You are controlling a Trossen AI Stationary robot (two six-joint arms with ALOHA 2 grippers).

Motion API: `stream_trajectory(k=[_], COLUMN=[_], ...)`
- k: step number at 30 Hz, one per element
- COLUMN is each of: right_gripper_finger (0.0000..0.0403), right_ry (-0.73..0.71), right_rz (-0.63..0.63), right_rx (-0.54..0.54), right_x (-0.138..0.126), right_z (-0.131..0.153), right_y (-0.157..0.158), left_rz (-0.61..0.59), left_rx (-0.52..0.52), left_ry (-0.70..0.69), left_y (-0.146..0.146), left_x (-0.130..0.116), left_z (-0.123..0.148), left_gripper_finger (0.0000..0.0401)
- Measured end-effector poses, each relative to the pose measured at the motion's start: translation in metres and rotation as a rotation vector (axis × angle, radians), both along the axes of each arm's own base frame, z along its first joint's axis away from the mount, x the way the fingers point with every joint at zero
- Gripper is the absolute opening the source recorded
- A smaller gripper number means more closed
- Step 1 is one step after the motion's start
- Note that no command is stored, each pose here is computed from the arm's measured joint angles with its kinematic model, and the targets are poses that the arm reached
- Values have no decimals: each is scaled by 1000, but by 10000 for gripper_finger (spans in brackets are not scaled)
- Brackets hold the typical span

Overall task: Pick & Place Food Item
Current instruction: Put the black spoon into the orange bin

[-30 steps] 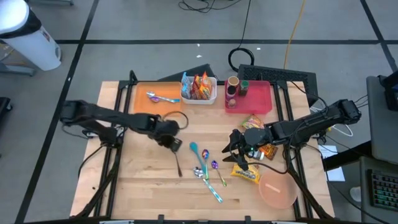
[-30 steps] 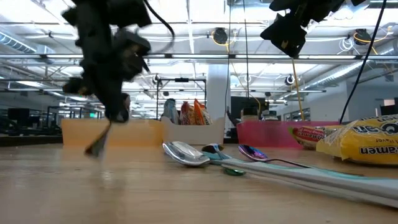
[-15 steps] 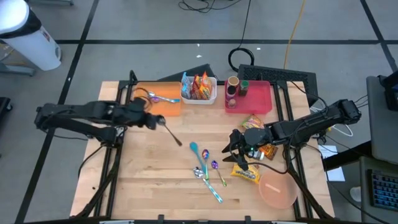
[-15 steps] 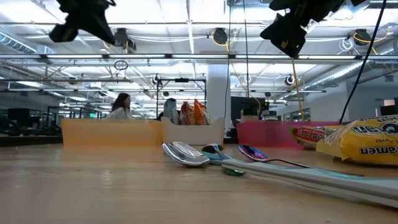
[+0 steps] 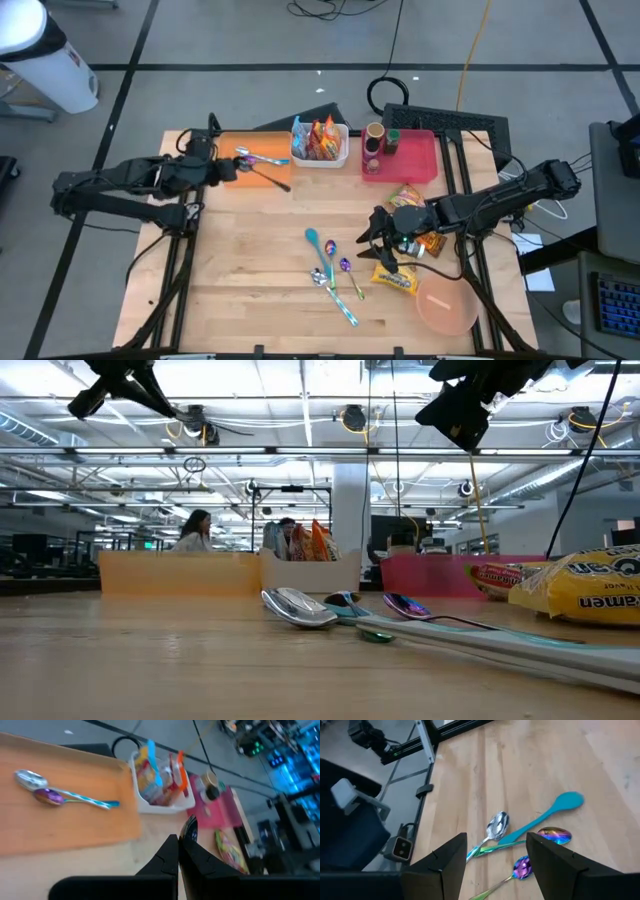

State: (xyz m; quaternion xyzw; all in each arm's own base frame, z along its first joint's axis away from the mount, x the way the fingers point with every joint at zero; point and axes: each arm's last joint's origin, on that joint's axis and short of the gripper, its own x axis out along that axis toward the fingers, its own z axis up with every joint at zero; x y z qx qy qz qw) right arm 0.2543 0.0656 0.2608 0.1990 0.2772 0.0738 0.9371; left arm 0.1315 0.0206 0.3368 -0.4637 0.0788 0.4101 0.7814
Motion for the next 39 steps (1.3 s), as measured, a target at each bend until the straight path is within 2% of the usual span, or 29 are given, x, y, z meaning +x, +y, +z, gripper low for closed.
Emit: stream_trajectory(k=[11, 26, 31, 39], right_gripper_finger=[196, 196, 196, 196], right_ry=[-148, -159, -158, -158], right_rz=[-100, -212, -219, -250], right_rx=[9, 50, 55, 54], right_x=[10, 14, 15, 15], right_z=[13, 15, 15, 14], right_y=[-18, -46, -52, -60], left_rz=[181, 330, 327, 289], left_rx=[14, -98, -149, -176], left_ry=[41, 297, 352, 284], left_y=[29, 92, 114, 148], left_x=[-8, 1, 3, 12], left_z=[-1, -29, -40, -60], left_gripper_finger=[2, 3, 2, 4])
